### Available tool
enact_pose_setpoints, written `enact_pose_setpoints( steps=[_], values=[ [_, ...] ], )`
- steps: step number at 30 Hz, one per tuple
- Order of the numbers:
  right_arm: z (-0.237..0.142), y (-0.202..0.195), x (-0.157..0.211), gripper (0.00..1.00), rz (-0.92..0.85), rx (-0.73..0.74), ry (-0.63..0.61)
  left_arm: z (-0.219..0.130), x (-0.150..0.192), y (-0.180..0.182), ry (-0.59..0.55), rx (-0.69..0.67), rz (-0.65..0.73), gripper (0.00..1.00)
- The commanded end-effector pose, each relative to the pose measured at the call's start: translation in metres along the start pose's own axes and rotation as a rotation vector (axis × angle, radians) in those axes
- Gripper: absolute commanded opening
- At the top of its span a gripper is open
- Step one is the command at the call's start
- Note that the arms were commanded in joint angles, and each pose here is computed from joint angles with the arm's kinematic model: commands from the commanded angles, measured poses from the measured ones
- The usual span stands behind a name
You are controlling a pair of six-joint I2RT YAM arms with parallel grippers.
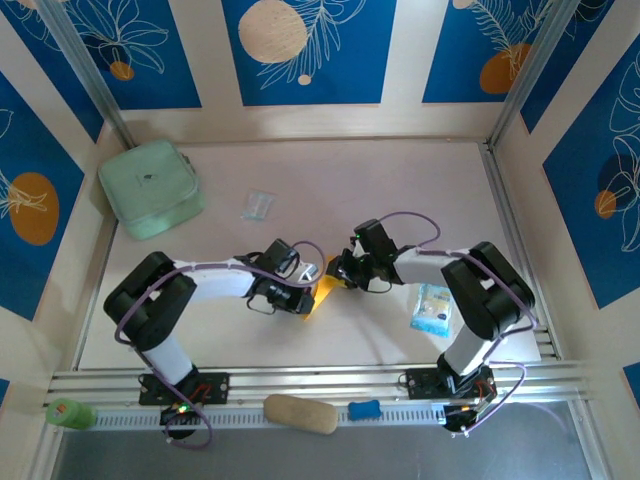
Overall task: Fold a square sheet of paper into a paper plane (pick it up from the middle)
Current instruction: Fold the wing for the fifth time at the center of the table.
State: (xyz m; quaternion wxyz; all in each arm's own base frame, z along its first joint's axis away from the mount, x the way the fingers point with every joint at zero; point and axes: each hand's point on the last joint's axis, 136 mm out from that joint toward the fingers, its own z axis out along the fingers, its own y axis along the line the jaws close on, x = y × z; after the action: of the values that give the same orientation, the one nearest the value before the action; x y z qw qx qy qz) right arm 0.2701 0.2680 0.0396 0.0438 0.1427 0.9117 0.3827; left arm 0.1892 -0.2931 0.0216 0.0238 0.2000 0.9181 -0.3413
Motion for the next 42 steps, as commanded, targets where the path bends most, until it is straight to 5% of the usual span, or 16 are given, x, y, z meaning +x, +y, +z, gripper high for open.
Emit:
enact_pose_setpoints(
  steps=[1,11,42],
  values=[
    [-0.011,0.006,0.005,0.27,-0.044,-0.002,-0.008,-0.006,-0.003,-0.013,-0.014,0.107,-0.032,0.00],
    [0.008,0.013,0.031,0.16,-0.094,-0.022,0.067,-0.003,-0.009,-0.014,-0.036,0.209,-0.123,0.00],
    [0.020,0.004,0.006,0.13,-0.053,-0.019,0.054,0.007,-0.006,0.001,-0.020,0.251,-0.254,0.00]
  ],
)
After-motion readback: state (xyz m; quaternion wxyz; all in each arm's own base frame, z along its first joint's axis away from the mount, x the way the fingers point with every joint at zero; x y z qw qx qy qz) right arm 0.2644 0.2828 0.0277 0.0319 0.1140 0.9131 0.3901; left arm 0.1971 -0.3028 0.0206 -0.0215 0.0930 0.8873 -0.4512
